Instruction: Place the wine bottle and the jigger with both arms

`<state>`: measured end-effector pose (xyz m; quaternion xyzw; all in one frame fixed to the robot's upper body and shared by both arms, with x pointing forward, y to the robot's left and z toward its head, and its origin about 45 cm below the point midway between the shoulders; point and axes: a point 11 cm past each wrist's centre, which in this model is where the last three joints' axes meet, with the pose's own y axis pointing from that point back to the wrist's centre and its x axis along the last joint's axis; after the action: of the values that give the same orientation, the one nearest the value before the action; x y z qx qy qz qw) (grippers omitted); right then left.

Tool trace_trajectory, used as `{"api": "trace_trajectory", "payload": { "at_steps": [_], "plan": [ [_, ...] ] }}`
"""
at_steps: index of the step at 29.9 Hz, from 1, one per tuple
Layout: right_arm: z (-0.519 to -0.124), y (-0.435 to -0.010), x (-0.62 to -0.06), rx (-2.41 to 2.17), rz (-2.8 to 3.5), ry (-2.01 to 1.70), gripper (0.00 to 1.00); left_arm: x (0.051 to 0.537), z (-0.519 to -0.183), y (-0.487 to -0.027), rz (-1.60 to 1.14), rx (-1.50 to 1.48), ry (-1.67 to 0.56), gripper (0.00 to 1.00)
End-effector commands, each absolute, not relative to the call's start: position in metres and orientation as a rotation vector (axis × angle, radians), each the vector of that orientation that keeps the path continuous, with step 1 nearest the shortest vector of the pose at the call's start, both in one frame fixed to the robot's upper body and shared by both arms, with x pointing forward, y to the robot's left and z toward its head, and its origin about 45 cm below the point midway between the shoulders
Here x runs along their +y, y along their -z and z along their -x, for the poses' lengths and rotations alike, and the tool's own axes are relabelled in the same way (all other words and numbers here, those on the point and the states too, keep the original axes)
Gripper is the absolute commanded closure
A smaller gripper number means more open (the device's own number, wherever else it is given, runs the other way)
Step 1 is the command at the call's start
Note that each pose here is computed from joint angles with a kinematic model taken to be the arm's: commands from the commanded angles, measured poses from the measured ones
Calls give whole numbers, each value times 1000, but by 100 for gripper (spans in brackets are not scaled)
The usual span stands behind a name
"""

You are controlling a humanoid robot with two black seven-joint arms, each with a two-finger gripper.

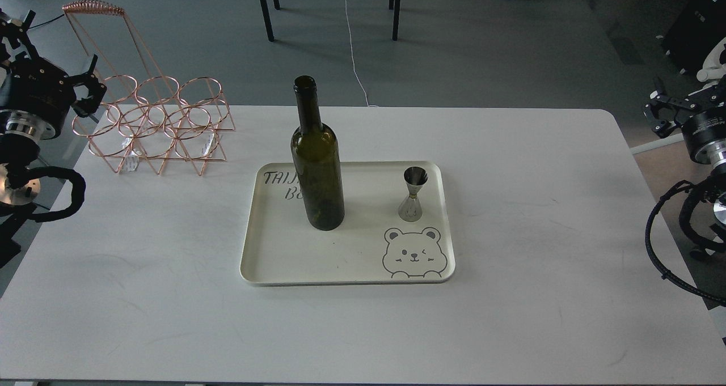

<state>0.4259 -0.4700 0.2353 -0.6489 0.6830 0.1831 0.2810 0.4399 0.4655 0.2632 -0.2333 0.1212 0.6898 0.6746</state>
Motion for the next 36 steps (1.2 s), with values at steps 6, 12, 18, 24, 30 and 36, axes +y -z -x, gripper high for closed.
{"api": "trace_trajectory", "payload": {
  "at_steps": [6,12,18,24,30,36],
  "plan": [
    [-426,-234,-463,1810,1755,-505,1,465,-440,-264,522,271,-1545,2],
    [-424,-251,-460,1777,1840,-477,1,465,-440,-263,522,272,-1543,2],
    [-417,-288,-434,1678,2163,-339,1,458,-440,-260,527,283,-1533,2],
    [-406,-329,-392,1581,2478,-101,1,455,-439,-255,532,296,-1528,2],
    [-398,-362,-343,1456,2671,165,1,453,-438,-251,546,308,-1516,2],
    [-379,-350,-292,1263,2959,495,1,456,-438,-255,562,300,-1518,2]
  ]
}}
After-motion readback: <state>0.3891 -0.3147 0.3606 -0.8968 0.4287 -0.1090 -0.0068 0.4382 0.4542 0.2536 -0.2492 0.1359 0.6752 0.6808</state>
